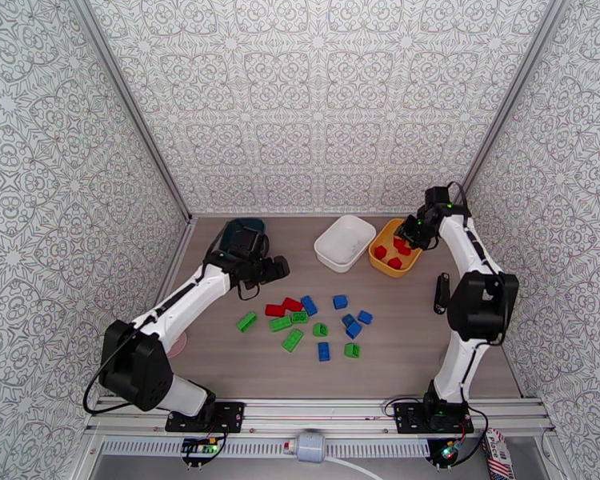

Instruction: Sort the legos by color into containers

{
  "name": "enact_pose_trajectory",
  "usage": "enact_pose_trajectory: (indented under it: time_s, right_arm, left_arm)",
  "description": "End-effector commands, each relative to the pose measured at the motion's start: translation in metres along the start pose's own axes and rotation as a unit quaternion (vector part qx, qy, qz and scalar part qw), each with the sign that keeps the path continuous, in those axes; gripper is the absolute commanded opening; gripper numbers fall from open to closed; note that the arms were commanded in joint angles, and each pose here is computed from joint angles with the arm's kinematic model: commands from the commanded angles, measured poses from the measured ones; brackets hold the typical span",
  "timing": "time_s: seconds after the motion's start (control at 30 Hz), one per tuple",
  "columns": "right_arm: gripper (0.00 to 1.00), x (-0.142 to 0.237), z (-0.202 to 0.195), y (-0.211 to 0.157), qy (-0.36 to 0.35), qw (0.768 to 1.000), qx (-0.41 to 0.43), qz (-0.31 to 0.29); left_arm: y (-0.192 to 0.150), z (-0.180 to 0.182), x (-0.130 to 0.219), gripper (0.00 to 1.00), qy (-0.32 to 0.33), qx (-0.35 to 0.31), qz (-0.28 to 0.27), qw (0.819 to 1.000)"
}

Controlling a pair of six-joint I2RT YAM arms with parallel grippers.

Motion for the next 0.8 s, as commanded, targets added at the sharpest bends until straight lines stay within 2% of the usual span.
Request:
enact_pose_trajectory:
  time_s: [0.0,0.07,0.2,0.47,0.6,0.77]
  right_arm:
    - [0.47,-0.007,-0.011,0.006,-0.047,0.999,0.011,0.017]
    - [0.58,-0.007,-0.013,0.009,-0.062,0.998,0.02,0.02]
    - [0.68,-0.001,-0.012,0.009,-0.066,0.997,0.035,0.018]
    - [0.68,0.026,0.002,-0.017,-0.009,0.999,0.05,0.007]
    - [0.67,0.034,0.016,-0.048,0.027,0.997,0.071,0.017]
    - [0.69,0.031,0.042,-0.104,0.069,0.99,0.112,0.054]
  left_arm:
    - [-0.011,0.019,-0.013,0.83,0.054,0.025,0.038,0.998]
    - [-0.015,0.021,-0.018,0.82,0.066,0.016,0.051,0.996]
    - [-0.023,0.023,-0.028,0.81,0.099,-0.011,0.07,0.993]
    - [-0.05,0.029,-0.047,0.75,0.16,-0.085,0.113,0.977]
    - [-0.06,0.034,-0.052,0.74,0.175,-0.109,0.124,0.971]
    - [-0.063,0.037,-0.063,0.77,0.176,-0.123,0.137,0.967]
Point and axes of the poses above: each hand's point on the last joint's axis, 136 mm out from that joint toward the fingers, its own x axis back along the fingers, its own z axis along the line the jaws close on, y = z × x, the point moved 7 cm from there along x, back along the fingers, and after that the axes turned 10 degrees about x, right-handed, at the moved point
